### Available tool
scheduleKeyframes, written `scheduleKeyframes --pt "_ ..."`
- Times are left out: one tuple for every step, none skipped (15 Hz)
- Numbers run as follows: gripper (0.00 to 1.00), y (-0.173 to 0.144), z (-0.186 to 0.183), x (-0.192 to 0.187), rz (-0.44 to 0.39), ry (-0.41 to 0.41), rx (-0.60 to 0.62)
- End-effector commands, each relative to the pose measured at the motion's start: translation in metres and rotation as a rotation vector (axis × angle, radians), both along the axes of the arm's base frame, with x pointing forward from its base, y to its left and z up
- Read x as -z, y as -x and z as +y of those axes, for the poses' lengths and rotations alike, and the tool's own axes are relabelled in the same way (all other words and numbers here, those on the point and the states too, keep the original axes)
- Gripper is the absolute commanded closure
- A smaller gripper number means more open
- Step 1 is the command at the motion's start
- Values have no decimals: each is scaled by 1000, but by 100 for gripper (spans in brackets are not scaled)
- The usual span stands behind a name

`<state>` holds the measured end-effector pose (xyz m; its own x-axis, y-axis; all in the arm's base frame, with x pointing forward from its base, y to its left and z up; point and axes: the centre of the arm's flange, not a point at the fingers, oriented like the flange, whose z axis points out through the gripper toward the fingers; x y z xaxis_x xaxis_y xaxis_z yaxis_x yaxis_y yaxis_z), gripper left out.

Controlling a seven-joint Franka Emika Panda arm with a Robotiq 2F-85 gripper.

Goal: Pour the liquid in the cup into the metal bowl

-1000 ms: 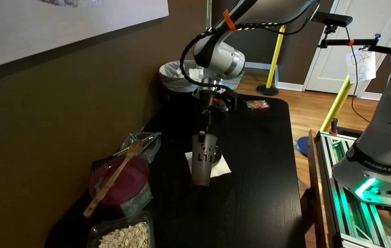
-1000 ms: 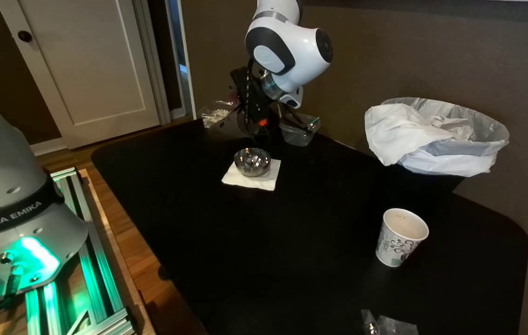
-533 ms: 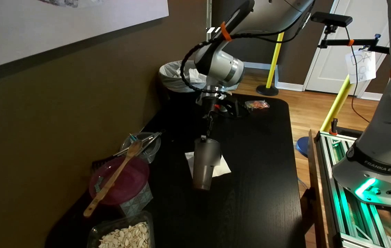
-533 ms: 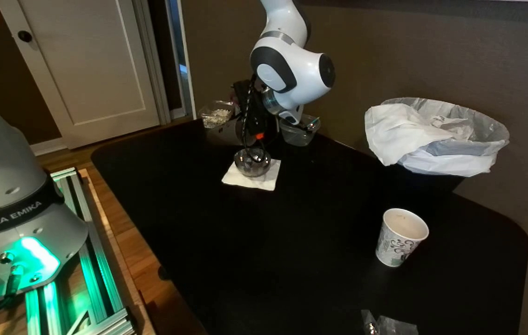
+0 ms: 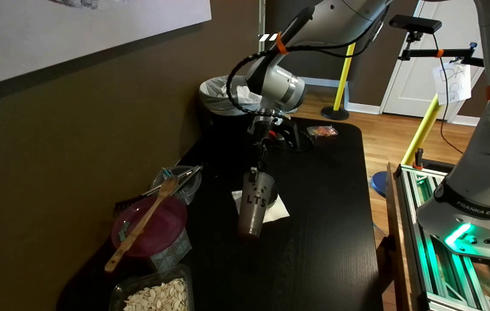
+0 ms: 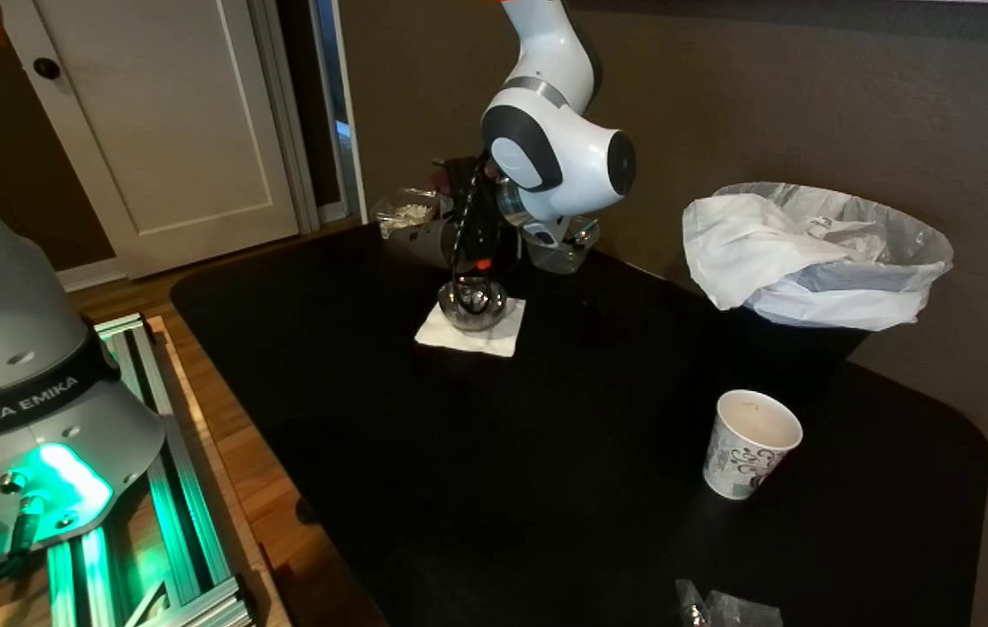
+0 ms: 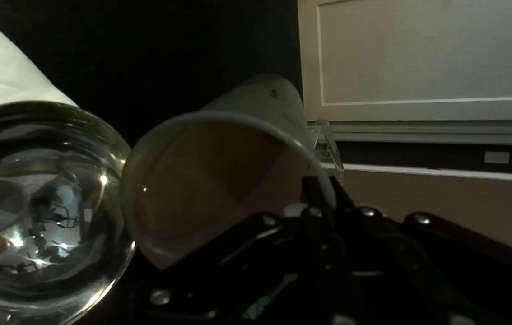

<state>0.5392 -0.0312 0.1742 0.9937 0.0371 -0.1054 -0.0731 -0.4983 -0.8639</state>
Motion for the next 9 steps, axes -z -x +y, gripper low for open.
scheduleKeyframes --pt "99 -5 -16 7 12 -74 42" --pt "99 -5 -19 9 15 -80 51" --pt "99 -4 -21 12 18 -82 63" --pt "99 -3 -22 15 21 -80 71" --pt "99 -3 -22 18 24 -89 79" --pt "99 -2 -21 21 28 -88 83" --pt "99 -2 -20 23 32 -90 84" --pt "99 -1 -20 24 35 -98 88" --pt "99 -1 -20 25 37 -103 93"
